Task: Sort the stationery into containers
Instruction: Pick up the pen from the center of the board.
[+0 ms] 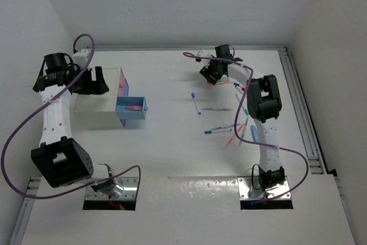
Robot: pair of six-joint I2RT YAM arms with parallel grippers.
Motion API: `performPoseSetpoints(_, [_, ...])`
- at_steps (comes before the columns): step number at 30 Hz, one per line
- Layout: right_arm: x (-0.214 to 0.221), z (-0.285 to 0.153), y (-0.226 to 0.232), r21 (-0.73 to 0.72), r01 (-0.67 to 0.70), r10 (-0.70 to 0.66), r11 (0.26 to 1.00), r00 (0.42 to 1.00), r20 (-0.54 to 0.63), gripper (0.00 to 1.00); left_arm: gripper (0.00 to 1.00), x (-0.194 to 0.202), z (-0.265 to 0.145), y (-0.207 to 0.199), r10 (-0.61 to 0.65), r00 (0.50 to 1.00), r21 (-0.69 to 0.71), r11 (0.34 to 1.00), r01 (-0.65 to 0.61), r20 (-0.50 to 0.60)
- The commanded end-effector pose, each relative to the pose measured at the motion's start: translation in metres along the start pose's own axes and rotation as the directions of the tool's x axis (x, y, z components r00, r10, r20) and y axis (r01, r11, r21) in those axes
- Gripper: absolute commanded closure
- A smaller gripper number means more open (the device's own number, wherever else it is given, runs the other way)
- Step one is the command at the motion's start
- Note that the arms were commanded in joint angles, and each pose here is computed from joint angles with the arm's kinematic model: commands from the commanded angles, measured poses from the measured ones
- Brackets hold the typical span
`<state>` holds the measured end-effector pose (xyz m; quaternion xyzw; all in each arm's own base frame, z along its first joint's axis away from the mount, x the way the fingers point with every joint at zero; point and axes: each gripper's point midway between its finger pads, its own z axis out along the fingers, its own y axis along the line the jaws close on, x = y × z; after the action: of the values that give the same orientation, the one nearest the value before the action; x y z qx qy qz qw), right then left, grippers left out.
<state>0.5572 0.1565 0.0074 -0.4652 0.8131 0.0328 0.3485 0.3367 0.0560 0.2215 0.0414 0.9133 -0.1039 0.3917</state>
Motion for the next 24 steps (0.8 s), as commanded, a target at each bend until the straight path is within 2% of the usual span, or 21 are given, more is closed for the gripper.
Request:
performPoseSetpoints(1, [-0.015,-0.008,-0.015,0.031,0.078,-0.078,0.996,0.997,-0.003,0.38,0.15,-0.010,-0.008,0.003,0.018,0.999,-0.014,1.000,-0.017,0.034])
performPoseSetpoints(9, [-0.002,-0.017,-0.019,0.000,0.124,-0.123,0.992,0.990,-0.070,0.39,0.15,-0.012,-0.009,0.001,0.015,0.999,-0.006,1.000,-0.015,0.038])
performPoseSetpoints(24, [0.024,-0.031,-0.023,-0.052,0.197,-0.202,0.979,0.971,-0.125,0.35,0.15,-0.013,-0.009,-0.002,0.006,0.999,0.011,1.000,-0.007,0.037])
